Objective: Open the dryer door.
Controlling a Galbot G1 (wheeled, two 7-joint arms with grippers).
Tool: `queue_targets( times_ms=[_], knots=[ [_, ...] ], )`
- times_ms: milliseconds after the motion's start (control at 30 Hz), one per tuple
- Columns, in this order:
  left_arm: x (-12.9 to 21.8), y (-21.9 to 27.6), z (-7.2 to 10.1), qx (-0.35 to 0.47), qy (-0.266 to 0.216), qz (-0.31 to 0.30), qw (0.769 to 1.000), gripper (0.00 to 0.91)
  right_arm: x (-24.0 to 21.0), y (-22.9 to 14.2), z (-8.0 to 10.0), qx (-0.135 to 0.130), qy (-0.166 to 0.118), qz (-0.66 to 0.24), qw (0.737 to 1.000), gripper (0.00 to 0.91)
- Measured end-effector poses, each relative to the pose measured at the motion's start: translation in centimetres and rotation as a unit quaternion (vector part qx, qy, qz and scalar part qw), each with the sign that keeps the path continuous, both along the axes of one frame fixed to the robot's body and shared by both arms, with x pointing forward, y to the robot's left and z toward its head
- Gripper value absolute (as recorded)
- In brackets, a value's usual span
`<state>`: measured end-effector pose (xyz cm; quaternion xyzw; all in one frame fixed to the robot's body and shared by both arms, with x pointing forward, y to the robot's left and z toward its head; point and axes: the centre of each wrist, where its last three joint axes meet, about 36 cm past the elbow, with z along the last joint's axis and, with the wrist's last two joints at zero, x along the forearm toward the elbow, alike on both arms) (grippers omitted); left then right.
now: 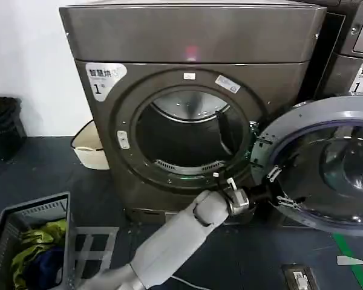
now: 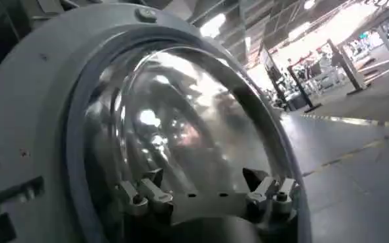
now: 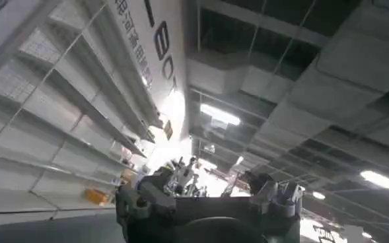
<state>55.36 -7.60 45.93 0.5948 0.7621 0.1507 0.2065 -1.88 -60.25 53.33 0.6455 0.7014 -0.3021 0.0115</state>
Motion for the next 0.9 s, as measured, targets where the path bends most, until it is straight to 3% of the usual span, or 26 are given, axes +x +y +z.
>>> queue_targets(
  times_ms=[233,433,633,900],
  knots=[
    [-0.3,0.0,-0.3,0.002,0.007,0.001,1.0,0.907,0.1,0.0,-0.1,0.001,0.001,0.002,1.0,0.907],
    [-2.8,-0.8,-0.7,0.003,0.026,-0.015,1.0,0.907,-0.5,0.0,-0.5,0.0,0.001,-0.003,1.0,0.907],
    [-7.0,-1.4,1.3,-0.03,0.025,-0.048,0.998,0.907,-0.6,-0.1,-0.7,-0.001,-0.003,-0.002,1.0,0.907],
    [-9.4,6.2,1.7,0.0,-0.032,-0.031,0.999,0.907,-0.2,-0.1,-1.2,-0.005,-0.006,0.007,1.0,0.907]
  ],
)
